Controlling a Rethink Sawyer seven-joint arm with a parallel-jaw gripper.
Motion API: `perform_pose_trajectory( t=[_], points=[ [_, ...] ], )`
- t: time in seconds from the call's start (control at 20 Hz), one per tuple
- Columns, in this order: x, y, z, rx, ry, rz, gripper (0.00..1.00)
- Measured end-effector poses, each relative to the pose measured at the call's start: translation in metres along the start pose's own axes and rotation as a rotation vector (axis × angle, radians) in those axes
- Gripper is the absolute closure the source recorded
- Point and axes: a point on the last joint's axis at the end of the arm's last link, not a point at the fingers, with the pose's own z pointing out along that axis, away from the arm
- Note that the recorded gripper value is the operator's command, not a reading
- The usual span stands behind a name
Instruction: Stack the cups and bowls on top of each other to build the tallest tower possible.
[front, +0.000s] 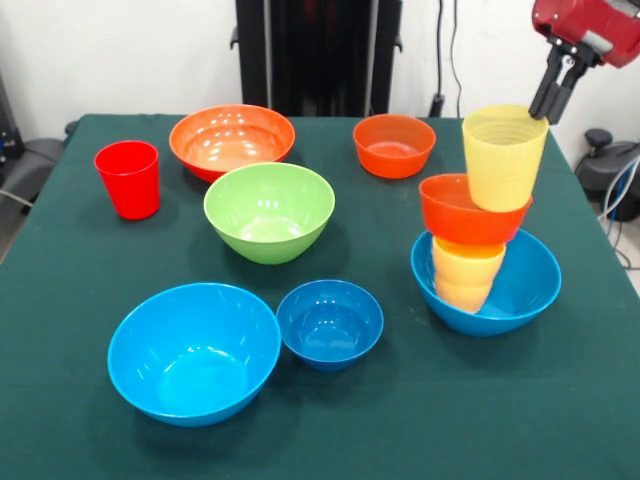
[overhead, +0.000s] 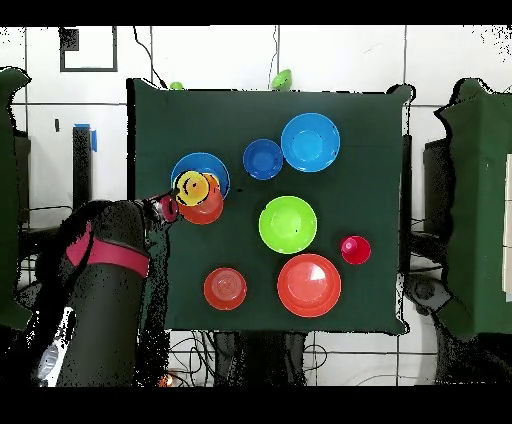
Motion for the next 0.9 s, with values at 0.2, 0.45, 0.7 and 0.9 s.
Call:
perform_pose_trajectory(
  t=[0.2,0.45,0.7,0.9],
  points=[
    [-0.015,-0.017,-0.001,0.002,-0.019,0.034,1.0],
    [-0.029,-0.045,0.005,0.004,-0.025,0.088,1.0],
    [-0.033,-0.079,0.018,0.016,-0.011,0.142,1.0],
    [-0.031,-0.094,0.026,0.025,0.001,0.162,1.0]
  ],
)
